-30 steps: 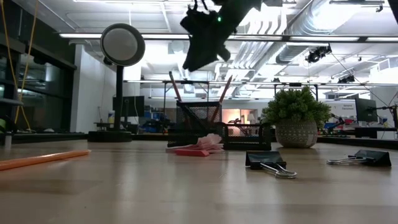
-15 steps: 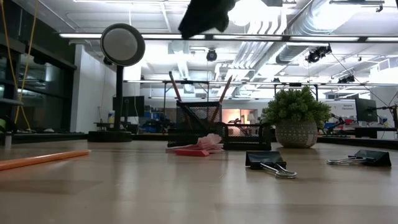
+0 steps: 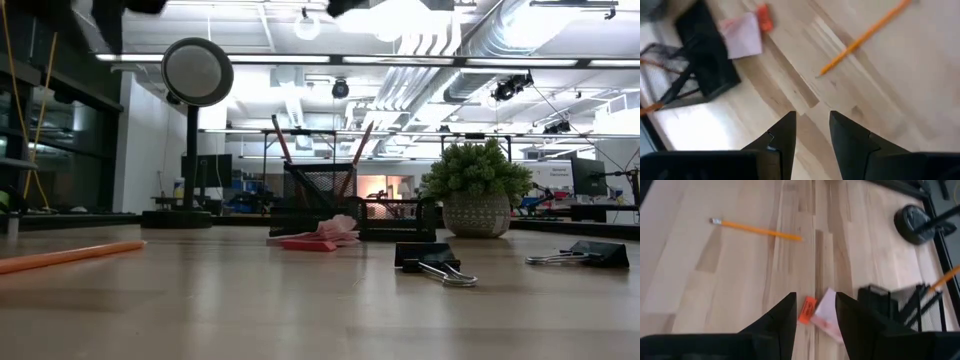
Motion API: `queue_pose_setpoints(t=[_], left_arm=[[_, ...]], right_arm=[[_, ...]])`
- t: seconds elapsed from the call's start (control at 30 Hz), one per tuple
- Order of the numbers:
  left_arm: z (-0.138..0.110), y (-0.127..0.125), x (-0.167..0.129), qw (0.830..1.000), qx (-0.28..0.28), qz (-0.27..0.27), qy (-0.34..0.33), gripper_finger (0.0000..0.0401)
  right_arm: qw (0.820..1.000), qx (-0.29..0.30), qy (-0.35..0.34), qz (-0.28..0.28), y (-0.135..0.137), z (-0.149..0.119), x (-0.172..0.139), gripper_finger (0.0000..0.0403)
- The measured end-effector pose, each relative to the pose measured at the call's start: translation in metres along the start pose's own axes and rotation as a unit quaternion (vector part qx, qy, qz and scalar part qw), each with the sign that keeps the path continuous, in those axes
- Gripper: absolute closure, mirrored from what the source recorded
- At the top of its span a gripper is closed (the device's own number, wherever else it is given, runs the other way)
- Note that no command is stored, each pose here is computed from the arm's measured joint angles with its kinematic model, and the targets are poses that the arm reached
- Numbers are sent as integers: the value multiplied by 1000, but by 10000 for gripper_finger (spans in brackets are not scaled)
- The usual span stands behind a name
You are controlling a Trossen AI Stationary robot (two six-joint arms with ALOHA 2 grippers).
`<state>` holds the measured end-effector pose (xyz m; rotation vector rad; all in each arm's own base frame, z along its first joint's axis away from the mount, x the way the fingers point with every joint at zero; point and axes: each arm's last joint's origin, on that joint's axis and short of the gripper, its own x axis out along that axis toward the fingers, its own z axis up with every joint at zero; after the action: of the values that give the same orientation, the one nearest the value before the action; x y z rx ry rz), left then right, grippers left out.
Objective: Pick and place office supplies into organizer
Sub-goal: Put the orange pencil into the black desk organizer
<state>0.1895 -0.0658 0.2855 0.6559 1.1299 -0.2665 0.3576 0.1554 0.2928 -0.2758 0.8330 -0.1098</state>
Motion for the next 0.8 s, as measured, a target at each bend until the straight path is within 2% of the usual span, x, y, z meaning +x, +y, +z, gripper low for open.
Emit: queue_pose_setpoints(t=[0.2,0.43,0.6,0.8], left_arm=[[2,-16,46,990,140,-9,12,295],[20,-43,70,960,276,-27,-36,295],[32,-57,75,937,344,-7,-60,295],[39,-60,79,925,373,10,-75,295]], right_arm=[[999,3,44,-23,5,-12,-5,274],[992,8,98,-78,6,-28,-12,274],[989,12,119,-83,8,-40,-5,274],[983,18,159,-89,11,-64,9,274]])
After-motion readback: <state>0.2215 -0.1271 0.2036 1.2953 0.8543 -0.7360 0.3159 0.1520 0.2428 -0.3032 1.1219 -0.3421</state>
